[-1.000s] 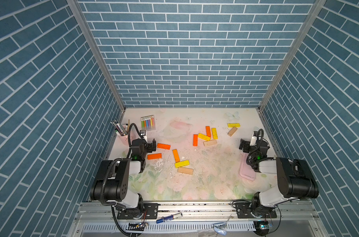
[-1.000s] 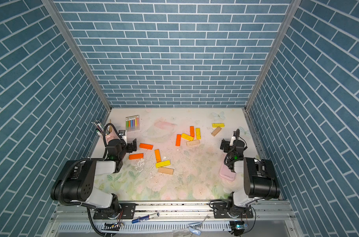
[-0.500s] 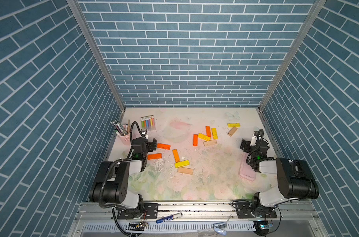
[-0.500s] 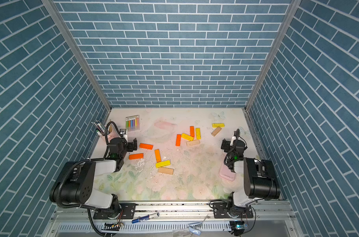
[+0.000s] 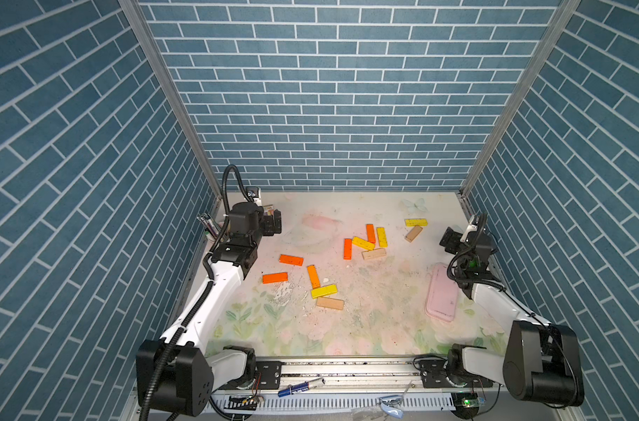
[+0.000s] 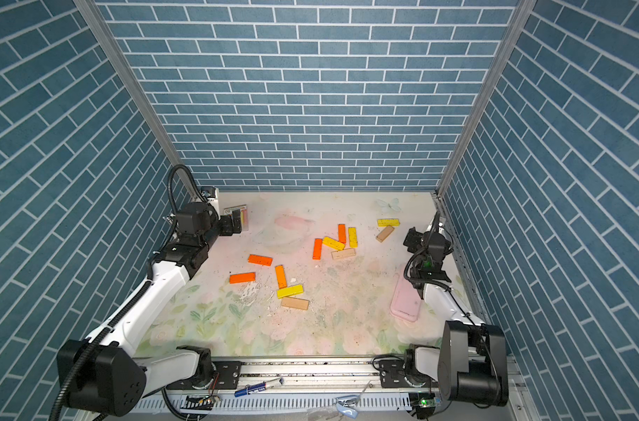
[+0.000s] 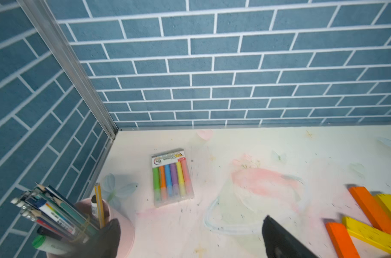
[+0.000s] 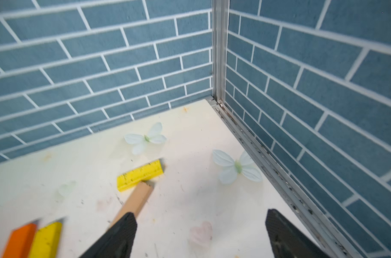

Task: Assemble the number 6 with building blocks
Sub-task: Pick up the building block from the center of the board.

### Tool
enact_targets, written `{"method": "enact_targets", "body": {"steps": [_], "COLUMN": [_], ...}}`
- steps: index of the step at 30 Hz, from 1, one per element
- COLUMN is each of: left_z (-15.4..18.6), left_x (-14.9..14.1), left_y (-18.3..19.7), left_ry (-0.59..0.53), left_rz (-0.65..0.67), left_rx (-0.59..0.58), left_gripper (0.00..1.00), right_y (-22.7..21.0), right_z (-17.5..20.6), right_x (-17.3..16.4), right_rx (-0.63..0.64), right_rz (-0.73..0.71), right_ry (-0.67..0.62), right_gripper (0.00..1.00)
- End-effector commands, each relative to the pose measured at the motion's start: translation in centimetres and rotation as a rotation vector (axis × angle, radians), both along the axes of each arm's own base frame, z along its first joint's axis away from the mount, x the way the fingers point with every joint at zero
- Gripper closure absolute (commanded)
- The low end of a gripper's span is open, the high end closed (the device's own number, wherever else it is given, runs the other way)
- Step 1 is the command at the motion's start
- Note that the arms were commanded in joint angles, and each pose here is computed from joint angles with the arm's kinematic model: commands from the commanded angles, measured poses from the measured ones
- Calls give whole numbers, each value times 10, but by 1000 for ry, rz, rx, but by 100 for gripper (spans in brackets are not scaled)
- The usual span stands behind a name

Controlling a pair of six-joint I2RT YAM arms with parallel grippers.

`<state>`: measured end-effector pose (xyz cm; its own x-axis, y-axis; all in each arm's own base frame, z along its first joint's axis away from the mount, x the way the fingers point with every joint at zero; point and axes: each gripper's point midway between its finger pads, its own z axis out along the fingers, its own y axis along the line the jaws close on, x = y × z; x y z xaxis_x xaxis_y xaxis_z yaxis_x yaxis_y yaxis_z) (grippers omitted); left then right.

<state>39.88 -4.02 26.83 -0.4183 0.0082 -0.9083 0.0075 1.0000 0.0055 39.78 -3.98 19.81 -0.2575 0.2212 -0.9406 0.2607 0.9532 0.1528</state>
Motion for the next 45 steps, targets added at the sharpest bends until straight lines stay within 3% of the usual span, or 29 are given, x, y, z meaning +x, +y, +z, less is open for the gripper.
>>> {"method": "enact_targets", "body": {"steps": [1,6,12,22,28,45], "left_z": [-52,-74,-72,-70,-72,-78], "left_x": [-31,-39,-46,-51,-52,-50], "left_y": [-18,-49,-70,-86,-91,-94], "left_ry": [258,356,412,431,438,453], "left_rz": [-63,-159,-254,-320,-338,-345], "left_rx": [-95,-258,-274,-294,-297,-292], "left_gripper": [1,1,1,1,1,1], "right_y": [34,97,146,196,207,227], "right_z": [-15,-37,-74,-123,-140,-174], "right_x": [1,21,34,56,68,77], "right_rx": [183,180,148,52,24,-5], "right_rz": [47,203,317,410,424,459], "right_ry": [117,325,553,793,861,959], "right_gripper": [9,12,18,28,37,38]}}
